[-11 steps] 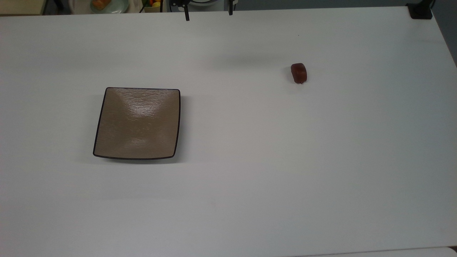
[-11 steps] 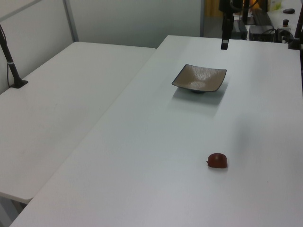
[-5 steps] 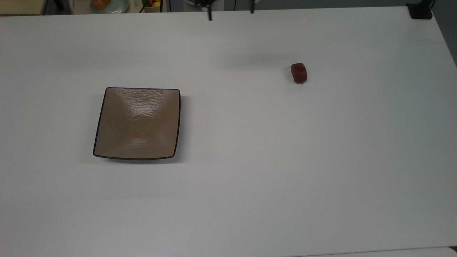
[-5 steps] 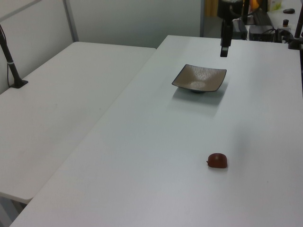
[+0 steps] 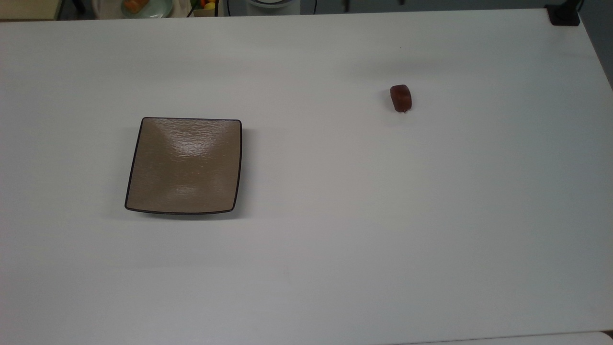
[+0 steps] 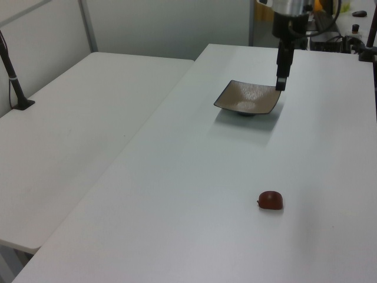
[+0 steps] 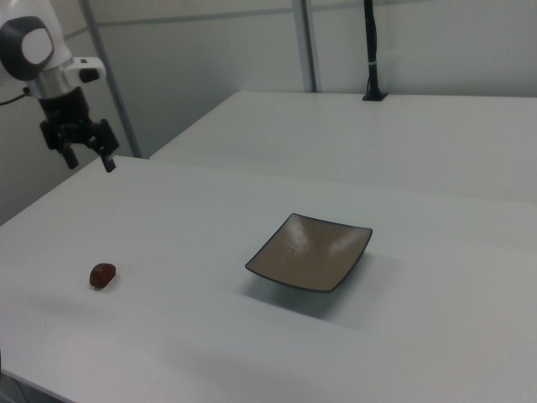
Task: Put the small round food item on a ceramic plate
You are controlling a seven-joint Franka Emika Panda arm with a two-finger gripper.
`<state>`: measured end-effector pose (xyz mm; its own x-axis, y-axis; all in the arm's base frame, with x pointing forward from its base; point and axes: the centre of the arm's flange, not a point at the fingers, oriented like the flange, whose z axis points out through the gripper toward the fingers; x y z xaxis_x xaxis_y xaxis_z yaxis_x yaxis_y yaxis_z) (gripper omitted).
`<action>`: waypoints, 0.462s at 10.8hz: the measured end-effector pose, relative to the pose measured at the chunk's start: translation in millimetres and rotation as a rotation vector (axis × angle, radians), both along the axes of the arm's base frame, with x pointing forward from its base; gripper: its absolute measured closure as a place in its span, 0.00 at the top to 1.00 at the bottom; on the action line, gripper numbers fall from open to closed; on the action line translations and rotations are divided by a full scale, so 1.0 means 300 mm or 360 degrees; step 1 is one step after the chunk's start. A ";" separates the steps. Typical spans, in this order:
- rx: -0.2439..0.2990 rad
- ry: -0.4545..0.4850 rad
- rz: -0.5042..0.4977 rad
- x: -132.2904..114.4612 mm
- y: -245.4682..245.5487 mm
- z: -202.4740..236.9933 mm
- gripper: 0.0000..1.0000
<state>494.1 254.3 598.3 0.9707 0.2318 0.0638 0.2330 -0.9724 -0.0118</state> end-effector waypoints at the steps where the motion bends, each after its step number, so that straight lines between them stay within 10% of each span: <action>1: 0.0000 0.0004 0.0006 -0.029 0.056 -0.004 1.00; 5: -0.0033 0.0118 0.0122 -0.075 0.207 -0.134 1.00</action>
